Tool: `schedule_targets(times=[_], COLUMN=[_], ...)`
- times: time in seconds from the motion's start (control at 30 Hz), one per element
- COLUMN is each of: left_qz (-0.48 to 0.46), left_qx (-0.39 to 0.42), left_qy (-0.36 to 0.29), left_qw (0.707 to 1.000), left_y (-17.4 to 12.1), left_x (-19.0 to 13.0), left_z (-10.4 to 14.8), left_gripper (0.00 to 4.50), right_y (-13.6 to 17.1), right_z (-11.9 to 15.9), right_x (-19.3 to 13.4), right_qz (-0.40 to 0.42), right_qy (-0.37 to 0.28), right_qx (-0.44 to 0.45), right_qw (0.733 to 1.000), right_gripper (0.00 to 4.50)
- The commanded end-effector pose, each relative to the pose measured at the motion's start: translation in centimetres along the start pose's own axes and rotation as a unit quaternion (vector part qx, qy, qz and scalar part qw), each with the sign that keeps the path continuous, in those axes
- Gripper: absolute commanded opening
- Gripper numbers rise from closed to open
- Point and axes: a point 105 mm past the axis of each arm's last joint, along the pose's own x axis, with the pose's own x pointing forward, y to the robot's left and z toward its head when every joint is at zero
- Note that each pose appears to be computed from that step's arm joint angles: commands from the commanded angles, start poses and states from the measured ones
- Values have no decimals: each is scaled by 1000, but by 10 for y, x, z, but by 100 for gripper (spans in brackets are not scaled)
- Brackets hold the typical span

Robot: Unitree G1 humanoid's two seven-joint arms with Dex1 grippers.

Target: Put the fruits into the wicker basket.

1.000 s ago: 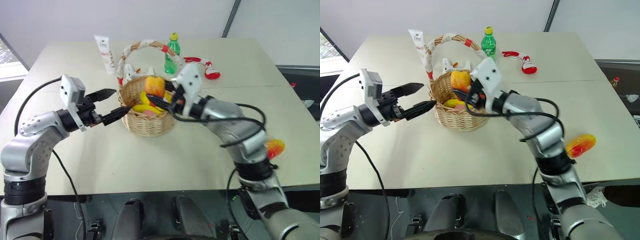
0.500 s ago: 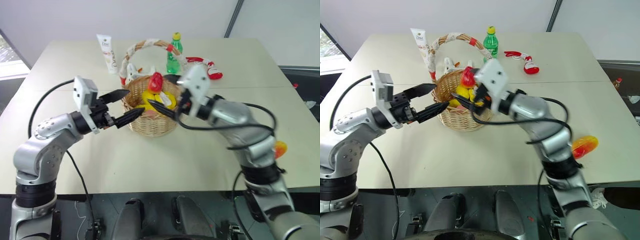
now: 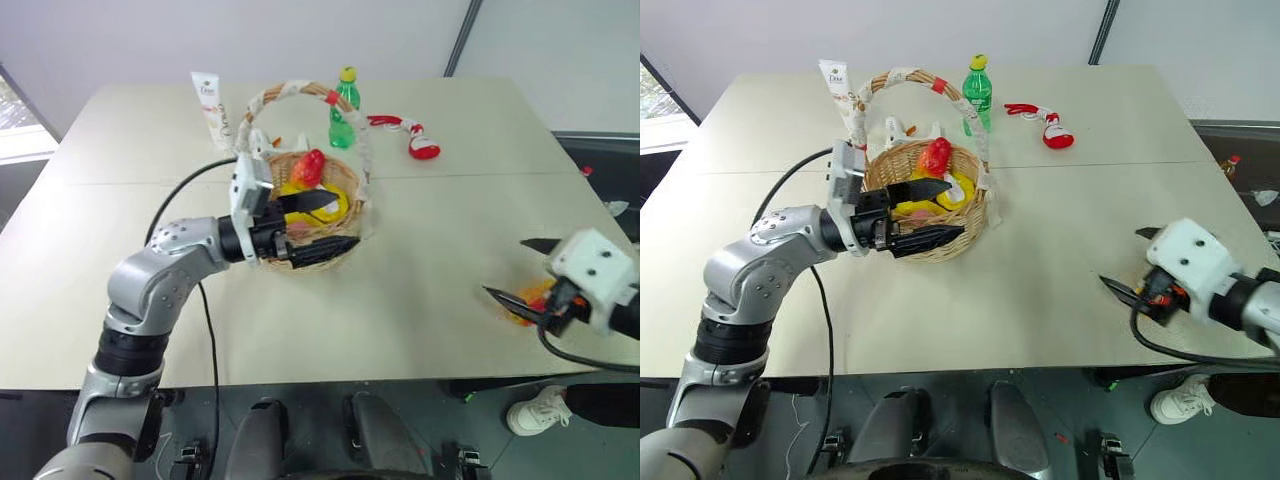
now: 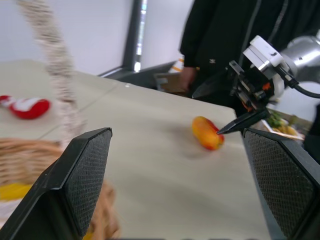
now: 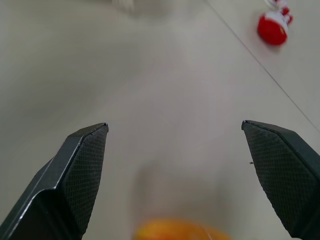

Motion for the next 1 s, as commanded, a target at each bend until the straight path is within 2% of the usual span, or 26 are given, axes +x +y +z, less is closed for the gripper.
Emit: schedule_targets(times=[0.03,0.17,0.33,0.6,0.67,0.73,0.8,0.83,1.0], left_qz=[-31,-40,-29,2,9,13,14,14,22], left_qx=[25,24,25,29,30,31,31,31,36], left_qy=[-8,-13,-17,-19,-18,-18,-19,-20,-12], left_qw=[999,999,999,999,999,999,999,999,999], left_y=[-7,-11,-14,-14,-13,-13,-13,-13,-9], left_x=[9,13,11,4,2,1,-1,-2,-12], left_z=[7,6,7,7,7,7,8,8,8], left_gripper=[450,450,450,450,450,450,450,450,450], right_y=[-1,-4,-17,-23,-21,-20,-24,-25,-28], right_z=[-16,-43,-70,-85,-87,-87,-80,-75,-36], right_x=[-12,-9,2,29,32,34,36,37,39], right_qz=[38,77,101,114,124,129,111,106,75], right_qy=[67,112,142,120,115,108,97,88,28], right_qx=[-111,-192,-241,-271,-265,-264,-272,-273,-268], right_qw=[991,972,955,948,949,950,951,952,960], right_gripper=[447,447,447,447,396,317,214,184,184])
